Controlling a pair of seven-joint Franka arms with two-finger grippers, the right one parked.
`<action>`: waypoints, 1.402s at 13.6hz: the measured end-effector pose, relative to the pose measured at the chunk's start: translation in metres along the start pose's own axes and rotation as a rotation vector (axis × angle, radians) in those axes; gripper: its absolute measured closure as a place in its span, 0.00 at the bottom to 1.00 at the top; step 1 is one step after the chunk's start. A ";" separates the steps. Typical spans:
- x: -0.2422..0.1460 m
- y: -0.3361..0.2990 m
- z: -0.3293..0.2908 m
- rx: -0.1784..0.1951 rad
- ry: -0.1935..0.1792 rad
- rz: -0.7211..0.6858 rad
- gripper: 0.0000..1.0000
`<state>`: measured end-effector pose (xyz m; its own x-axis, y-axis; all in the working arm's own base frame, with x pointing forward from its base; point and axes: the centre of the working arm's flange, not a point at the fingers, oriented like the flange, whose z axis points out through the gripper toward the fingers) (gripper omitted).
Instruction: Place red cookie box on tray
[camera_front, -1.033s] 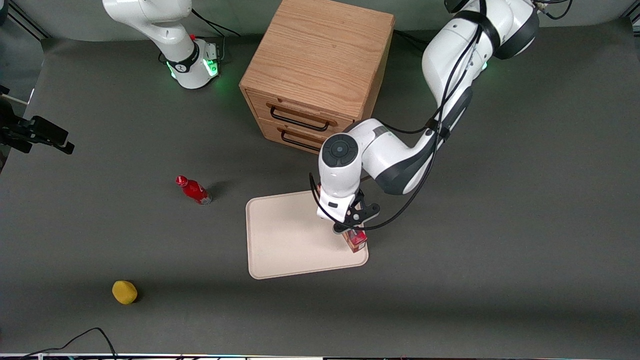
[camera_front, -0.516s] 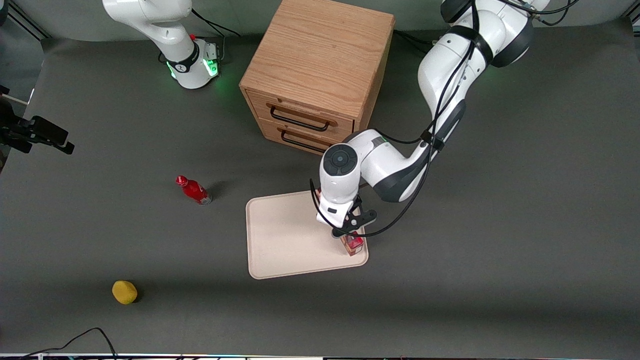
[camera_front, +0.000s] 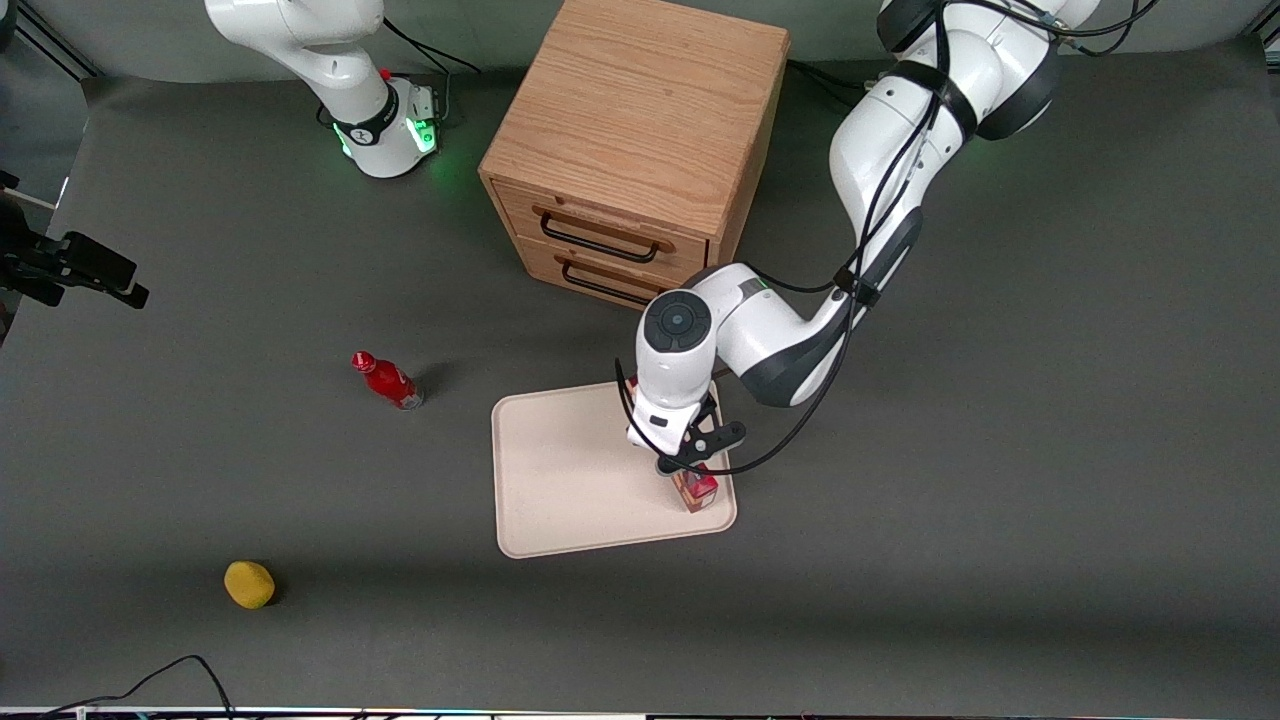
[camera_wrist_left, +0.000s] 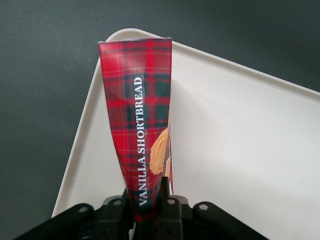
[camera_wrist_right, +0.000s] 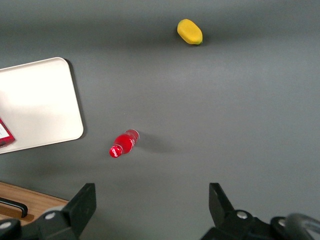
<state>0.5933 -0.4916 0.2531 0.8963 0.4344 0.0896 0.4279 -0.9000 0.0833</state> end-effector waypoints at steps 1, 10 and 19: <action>-0.001 0.000 0.003 -0.001 0.006 0.007 0.71; 0.003 0.002 -0.003 -0.002 0.017 0.012 0.10; 0.064 -0.078 -0.199 0.169 -0.203 0.250 0.00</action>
<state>0.5939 -0.3863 0.4503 0.9733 0.1992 -0.1136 0.1905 -0.9782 -0.0833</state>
